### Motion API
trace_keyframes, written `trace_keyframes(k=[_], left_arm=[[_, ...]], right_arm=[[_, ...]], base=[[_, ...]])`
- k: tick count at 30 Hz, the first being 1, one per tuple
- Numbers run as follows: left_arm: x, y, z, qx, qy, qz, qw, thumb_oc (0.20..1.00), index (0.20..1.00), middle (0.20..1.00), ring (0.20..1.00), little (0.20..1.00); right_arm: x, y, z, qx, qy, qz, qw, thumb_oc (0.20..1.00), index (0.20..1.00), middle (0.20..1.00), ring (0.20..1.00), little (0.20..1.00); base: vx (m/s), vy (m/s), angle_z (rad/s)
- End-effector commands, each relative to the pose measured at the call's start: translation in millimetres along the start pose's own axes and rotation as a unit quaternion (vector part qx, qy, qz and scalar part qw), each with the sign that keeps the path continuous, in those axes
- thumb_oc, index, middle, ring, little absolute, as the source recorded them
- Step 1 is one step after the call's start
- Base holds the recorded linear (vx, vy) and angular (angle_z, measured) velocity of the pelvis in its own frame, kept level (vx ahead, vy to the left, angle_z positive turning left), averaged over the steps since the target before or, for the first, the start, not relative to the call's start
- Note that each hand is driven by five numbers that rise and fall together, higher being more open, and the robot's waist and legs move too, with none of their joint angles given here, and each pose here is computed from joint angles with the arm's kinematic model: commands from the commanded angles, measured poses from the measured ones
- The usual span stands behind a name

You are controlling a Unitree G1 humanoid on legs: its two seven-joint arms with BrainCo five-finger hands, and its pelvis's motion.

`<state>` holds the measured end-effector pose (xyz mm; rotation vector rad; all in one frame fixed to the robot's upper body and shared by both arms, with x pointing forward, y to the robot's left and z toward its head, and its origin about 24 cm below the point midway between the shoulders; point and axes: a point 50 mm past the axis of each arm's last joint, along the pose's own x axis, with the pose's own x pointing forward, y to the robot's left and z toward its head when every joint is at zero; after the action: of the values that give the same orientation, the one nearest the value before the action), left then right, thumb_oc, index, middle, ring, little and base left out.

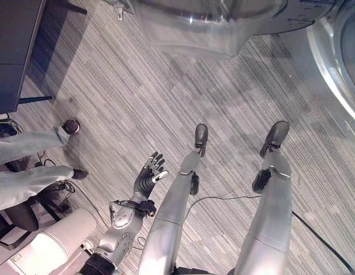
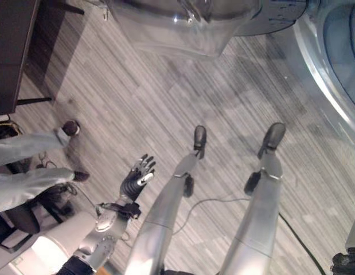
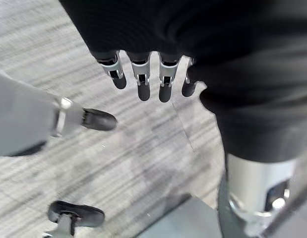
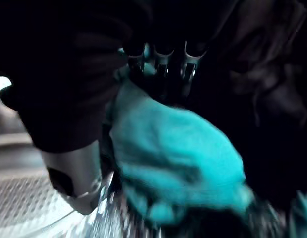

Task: Grab the laundry basket,head to the washer,open it,put in the laundry and shut it.

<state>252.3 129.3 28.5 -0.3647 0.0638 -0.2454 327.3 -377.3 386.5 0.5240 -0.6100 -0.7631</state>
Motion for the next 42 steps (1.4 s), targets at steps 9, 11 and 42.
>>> trace_keyframes(k=[9, 11, 42], left_arm=[[-15.6, 31.6, -9.1, 0.044, 0.012, 0.061, 0.997, 1.000, 1.000, 1.000, 1.000, 1.000], [-17.2, 35.3, -11.0, 0.054, 0.021, 0.061, 0.996, 1.000, 1.000, 1.000, 1.000, 1.000], [-62.1, 77.9, -47.3, 0.112, 0.115, 0.148, 0.976, 1.000, 1.000, 1.000, 1.000, 1.000]], right_arm=[[-98.7, 40.8, -46.1, 0.185, -0.141, 0.176, 0.956, 1.000, 1.000, 1.000, 1.000, 1.000], [-113.9, 33.3, -79.0, 0.187, -0.096, 0.171, 0.963, 1.000, 1.000, 1.000, 1.000, 1.000], [-345.6, -253.5, -242.4, -0.221, 0.441, 0.127, 0.860, 1.000, 1.000, 1.000, 1.000, 1.000]], base=[[-0.03, 0.043, -0.17], [-0.02, 0.094, -0.12], [0.03, 0.082, -0.22]])
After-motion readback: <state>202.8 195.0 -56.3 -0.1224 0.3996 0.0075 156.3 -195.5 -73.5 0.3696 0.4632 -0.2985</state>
